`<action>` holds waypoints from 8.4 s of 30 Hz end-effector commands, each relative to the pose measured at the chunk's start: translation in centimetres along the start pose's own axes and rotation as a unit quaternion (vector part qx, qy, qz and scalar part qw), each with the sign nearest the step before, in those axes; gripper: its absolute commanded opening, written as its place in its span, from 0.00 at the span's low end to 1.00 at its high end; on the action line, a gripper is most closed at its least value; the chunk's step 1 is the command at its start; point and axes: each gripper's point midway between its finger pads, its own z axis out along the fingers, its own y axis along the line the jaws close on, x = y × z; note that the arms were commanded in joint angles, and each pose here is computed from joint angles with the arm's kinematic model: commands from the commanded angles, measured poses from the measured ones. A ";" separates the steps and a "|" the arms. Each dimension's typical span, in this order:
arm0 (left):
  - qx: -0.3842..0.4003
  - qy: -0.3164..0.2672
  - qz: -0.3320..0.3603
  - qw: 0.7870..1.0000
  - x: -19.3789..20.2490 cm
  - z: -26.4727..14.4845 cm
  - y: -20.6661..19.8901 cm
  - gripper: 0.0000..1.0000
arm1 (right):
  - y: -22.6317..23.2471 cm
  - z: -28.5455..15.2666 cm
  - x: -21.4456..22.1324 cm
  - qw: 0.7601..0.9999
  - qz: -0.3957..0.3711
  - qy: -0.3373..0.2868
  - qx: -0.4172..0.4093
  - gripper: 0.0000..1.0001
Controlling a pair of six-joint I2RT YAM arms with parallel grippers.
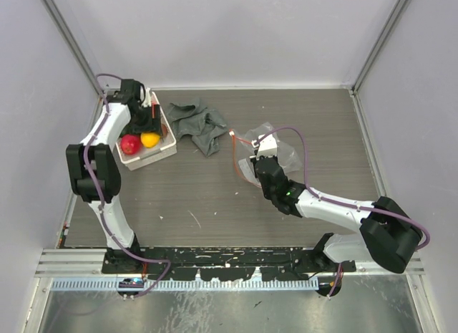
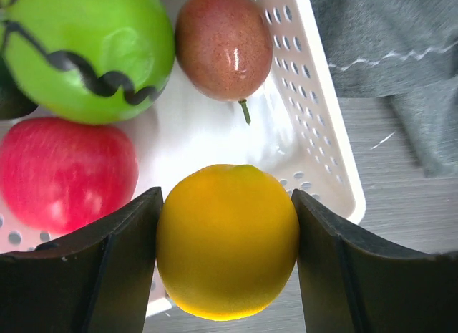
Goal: Place the food in the zip-top bag and seal the zipper
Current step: Pick up the fake fruit from the bin, then place the fake fruit in the zipper food storage bag, then pick up the fake fruit from the bin.
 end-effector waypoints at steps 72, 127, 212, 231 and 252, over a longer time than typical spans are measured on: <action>0.260 -0.149 -0.295 0.907 9.5 -10.1 -30.6 0.00 | 3.9 -1.1 -3.2 0.990 0.074 -0.037 -0.113 0.00; 0.248 -0.179 -0.279 0.910 10.2 -11.5 -31.1 0.00 | 4.5 -0.9 -2.7 0.989 0.083 -0.031 -0.121 0.01; -0.089 -0.224 -0.135 0.961 4.5 -15.2 -3.8 0.95 | 3.9 -1.4 -3.2 0.987 0.096 -0.048 -0.119 0.01; -0.154 -0.028 0.033 0.987 0.3 -7.7 3.1 0.98 | 4.1 -1.0 -2.7 0.989 0.084 -0.044 -0.117 0.01; -0.129 0.063 -0.011 0.990 1.3 0.4 6.5 0.98 | 4.1 -0.9 -2.6 0.989 0.079 -0.043 -0.117 0.00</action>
